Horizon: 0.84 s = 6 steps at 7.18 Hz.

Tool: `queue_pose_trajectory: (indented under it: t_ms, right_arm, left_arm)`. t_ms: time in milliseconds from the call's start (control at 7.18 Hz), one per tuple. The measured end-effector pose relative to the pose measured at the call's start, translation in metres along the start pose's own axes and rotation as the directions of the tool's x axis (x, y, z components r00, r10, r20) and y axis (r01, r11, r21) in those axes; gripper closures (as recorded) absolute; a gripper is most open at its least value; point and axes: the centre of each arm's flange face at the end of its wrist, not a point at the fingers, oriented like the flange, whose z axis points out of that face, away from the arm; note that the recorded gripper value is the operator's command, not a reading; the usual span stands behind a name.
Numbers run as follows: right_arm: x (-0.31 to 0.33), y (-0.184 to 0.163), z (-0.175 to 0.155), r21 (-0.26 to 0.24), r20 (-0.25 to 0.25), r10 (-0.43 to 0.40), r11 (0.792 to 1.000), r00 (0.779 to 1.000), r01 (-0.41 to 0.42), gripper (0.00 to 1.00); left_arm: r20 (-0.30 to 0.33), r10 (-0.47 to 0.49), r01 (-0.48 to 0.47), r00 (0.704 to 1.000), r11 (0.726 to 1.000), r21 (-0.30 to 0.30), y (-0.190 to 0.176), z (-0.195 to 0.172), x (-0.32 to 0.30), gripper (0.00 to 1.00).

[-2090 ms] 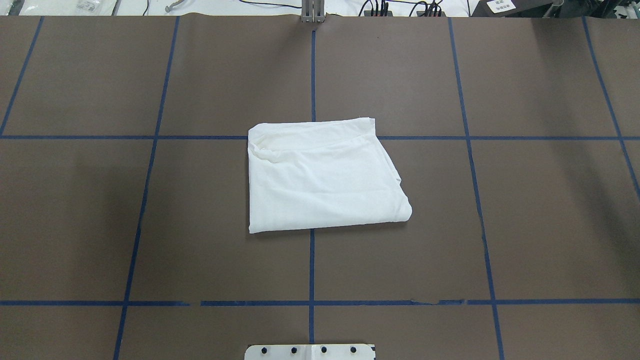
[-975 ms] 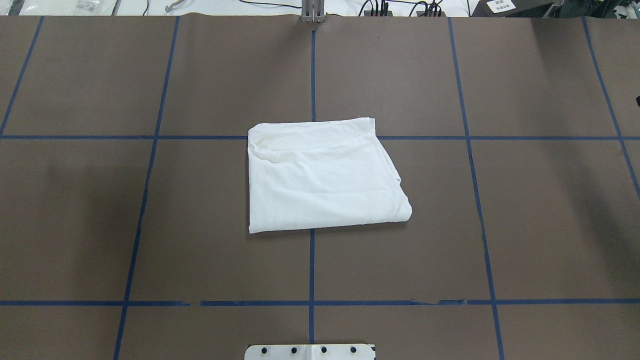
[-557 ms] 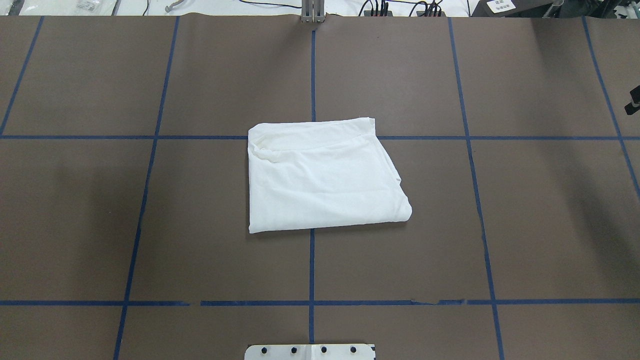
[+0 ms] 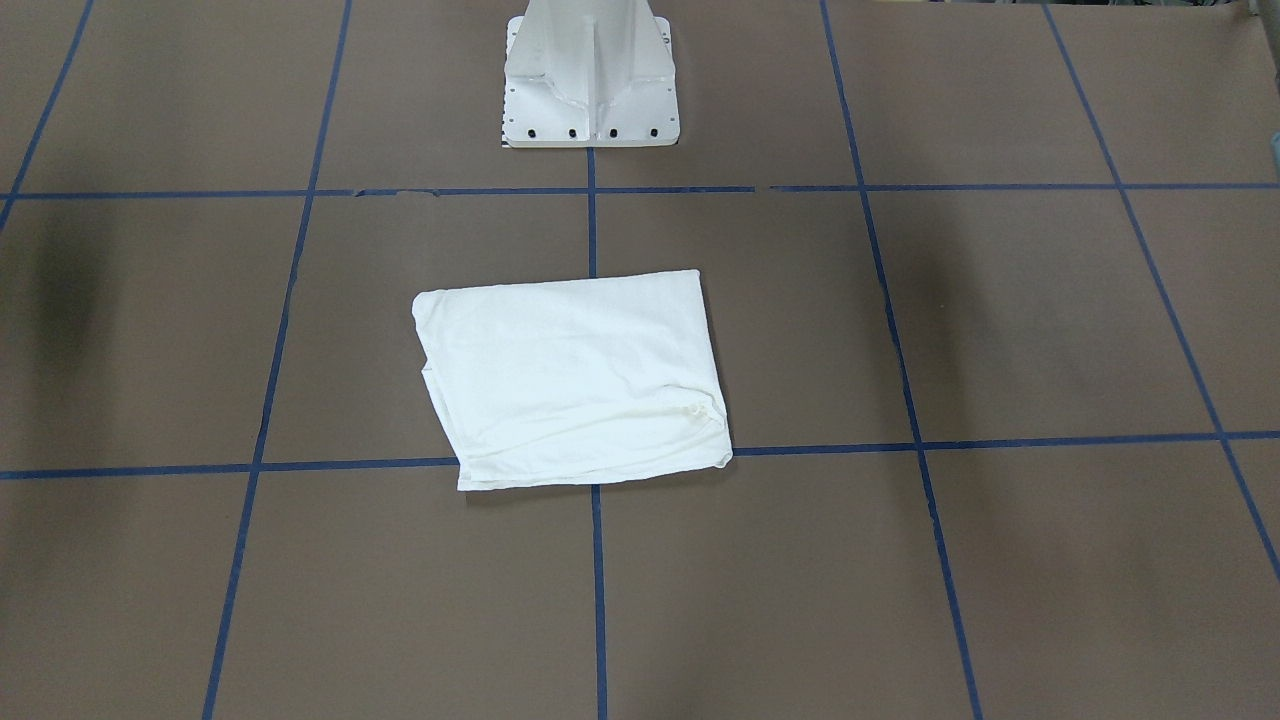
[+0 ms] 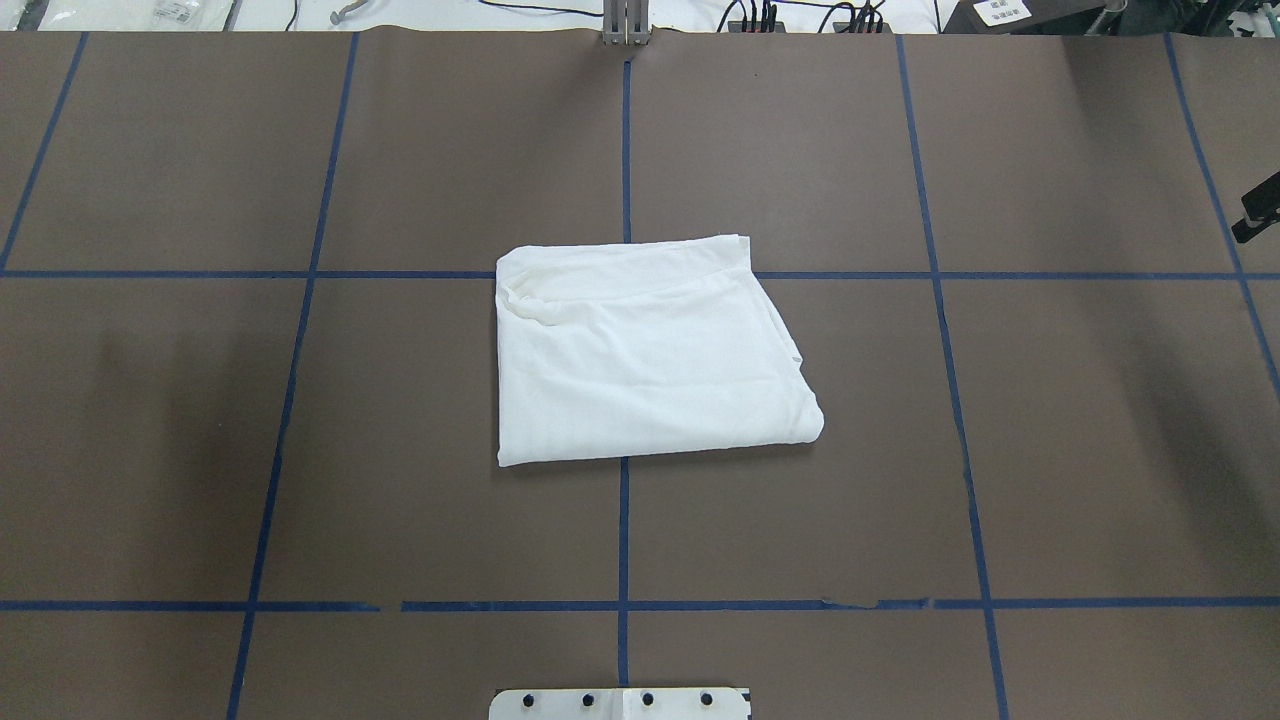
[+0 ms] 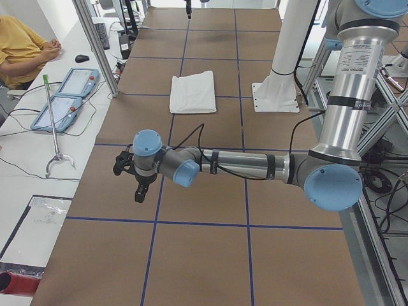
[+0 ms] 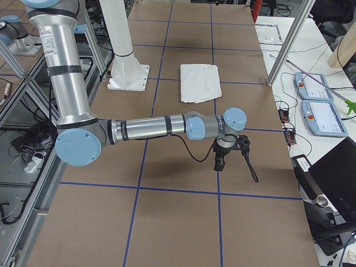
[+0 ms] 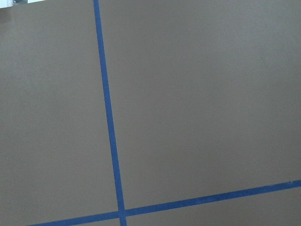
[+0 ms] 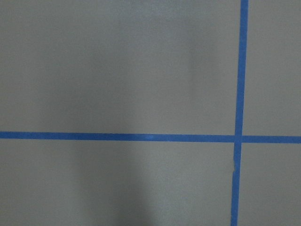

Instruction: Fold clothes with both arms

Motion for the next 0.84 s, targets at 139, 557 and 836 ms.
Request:
queue_pose_trajectory:
  t_ms: [139, 557, 836]
  right_arm:
    - [-0.004, -0.001, -0.004, 0.008, 0.002, -0.006, 1.000, 1.000, 0.006, 0.00]
    - [0.019, 0.004, -0.023, 0.036, 0.002, 0.028, 0.999, 1.000, -0.028, 0.00]
    - [0.041, 0.018, -0.020, 0.036, -0.001, 0.055, 0.998, 0.998, -0.055, 0.00]
  left_arm:
    - [-0.001, -0.002, 0.002, 1.000, 1.000, 0.006, 0.006, 0.000, -0.002, 0.00]
    - [-0.008, 0.007, -0.007, 1.000, 1.000, 0.020, 0.004, -0.005, 0.004, 0.00]
    - [-0.010, 0.010, -0.009, 1.000, 1.000, 0.024, 0.005, -0.009, 0.006, 0.00]
